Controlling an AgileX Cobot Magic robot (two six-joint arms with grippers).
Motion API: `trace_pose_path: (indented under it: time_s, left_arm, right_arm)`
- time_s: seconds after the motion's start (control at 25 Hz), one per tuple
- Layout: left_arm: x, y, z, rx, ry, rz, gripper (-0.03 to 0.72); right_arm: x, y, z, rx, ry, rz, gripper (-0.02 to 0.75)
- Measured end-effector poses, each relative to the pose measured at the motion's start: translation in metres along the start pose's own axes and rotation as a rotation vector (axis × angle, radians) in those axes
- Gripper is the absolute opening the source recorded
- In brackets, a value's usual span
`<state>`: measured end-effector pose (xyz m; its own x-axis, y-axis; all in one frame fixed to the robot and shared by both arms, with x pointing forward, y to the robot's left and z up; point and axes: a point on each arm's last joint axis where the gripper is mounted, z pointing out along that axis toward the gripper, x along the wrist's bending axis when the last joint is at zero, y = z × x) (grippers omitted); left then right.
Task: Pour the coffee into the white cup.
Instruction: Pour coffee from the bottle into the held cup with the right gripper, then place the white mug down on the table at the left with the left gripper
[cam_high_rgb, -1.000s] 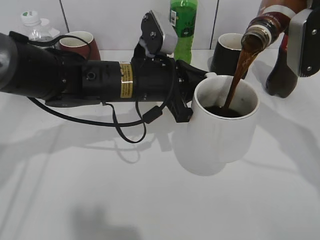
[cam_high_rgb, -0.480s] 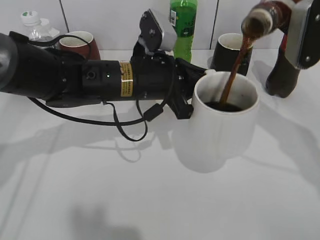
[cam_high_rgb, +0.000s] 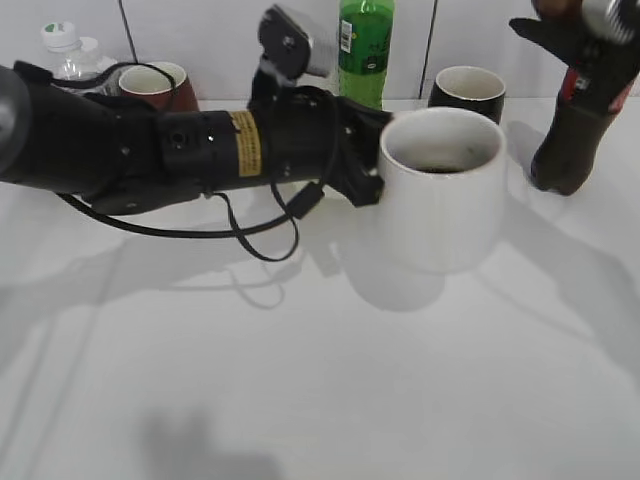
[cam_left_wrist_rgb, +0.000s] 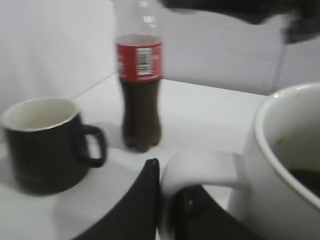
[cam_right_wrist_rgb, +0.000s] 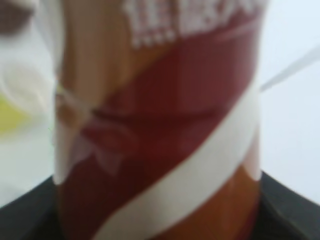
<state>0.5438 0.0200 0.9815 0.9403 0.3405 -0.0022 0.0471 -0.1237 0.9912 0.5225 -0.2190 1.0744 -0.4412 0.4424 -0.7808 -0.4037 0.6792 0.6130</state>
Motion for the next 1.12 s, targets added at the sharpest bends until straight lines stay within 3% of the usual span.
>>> trace_pose_path:
  time_s: [0.24, 0.36, 0.76, 1.12]
  left_arm:
    - [0.026, -0.003, -0.017, 0.032, 0.098, -0.008, 0.042]
    - [0.036, -0.005, -0.034, 0.042, 0.142, -0.024, 0.042]
    - [0.055, -0.037, -0.103, 0.086, 0.337, -0.071, 0.042]
    - [0.05, -0.074, -0.159, 0.007, 0.641, -0.167, 0.042]
  right_arm:
    - [0.0, 0.0, 0.0, 0.0, -0.001, 0.56, 0.528]
    - [0.0, -0.001, 0.0, 0.011, -0.005, 0.734, 0.528]
    - [0.0, 0.0, 0.0, 0.004, -0.003, 0.801, 0.528]
    - [-0.001, 0.0, 0.0, -0.006, -0.006, 0.811, 0.528]
